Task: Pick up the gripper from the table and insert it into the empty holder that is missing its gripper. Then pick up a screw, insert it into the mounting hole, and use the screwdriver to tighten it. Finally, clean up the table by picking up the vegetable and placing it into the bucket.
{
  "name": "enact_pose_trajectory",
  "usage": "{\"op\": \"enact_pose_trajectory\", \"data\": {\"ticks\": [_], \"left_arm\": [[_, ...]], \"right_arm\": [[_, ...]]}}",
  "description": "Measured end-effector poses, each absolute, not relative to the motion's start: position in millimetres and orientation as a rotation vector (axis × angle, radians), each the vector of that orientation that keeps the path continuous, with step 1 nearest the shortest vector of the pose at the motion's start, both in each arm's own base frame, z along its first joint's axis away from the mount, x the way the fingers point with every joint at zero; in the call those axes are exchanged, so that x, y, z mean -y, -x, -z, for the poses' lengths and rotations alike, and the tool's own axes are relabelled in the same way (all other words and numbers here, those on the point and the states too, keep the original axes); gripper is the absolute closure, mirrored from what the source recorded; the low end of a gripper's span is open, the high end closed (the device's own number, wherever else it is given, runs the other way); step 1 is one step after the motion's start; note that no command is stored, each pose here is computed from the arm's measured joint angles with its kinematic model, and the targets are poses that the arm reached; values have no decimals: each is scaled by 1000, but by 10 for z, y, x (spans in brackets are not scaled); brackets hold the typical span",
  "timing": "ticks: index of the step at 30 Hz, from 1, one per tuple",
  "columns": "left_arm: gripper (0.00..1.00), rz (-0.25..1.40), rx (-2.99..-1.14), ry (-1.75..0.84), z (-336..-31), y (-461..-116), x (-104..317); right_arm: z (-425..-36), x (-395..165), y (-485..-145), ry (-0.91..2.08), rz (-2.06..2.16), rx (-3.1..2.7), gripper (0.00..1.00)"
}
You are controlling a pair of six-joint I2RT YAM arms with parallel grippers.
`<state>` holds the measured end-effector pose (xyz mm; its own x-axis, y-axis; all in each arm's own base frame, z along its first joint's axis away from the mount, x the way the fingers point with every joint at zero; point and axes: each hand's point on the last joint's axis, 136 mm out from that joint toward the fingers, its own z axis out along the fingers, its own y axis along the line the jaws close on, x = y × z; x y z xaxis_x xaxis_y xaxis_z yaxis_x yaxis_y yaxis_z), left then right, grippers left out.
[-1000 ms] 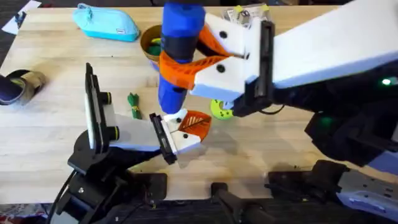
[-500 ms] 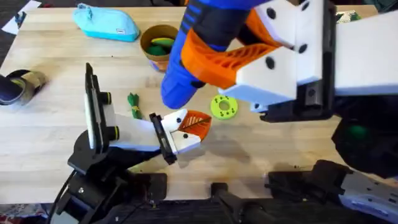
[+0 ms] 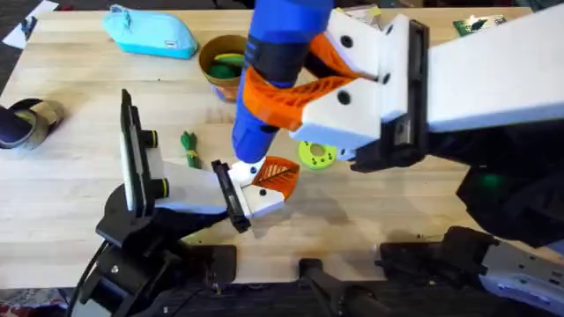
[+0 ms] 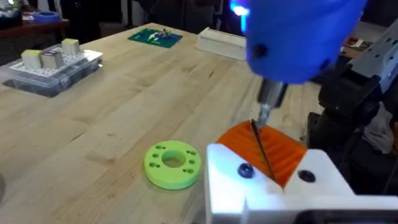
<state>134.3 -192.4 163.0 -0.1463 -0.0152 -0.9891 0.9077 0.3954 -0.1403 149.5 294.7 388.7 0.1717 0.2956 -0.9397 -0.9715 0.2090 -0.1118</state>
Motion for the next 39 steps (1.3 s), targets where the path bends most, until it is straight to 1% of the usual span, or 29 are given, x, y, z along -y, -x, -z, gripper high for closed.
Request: {"op": "enact_pose_trajectory", "data": {"ticks": [5,18,23,39], "left_arm": [[986,995,-1491,-839,-1630,-1343,1924],[986,995,-1491,-839,-1630,-1343,1924],[986,995,-1491,-839,-1630,-1343,1924],[986,995,-1491,-839,-1630,-1343,1924]], "right_arm": [[-3763,-3028,-1568,919,-1104,-1001,953],[-3741,-3039,-1578,921,-1105,-1009,954],[-3627,-3067,-1604,936,-1108,-1063,952],[-3637,-3065,-1602,935,-1108,-1058,954]]}}
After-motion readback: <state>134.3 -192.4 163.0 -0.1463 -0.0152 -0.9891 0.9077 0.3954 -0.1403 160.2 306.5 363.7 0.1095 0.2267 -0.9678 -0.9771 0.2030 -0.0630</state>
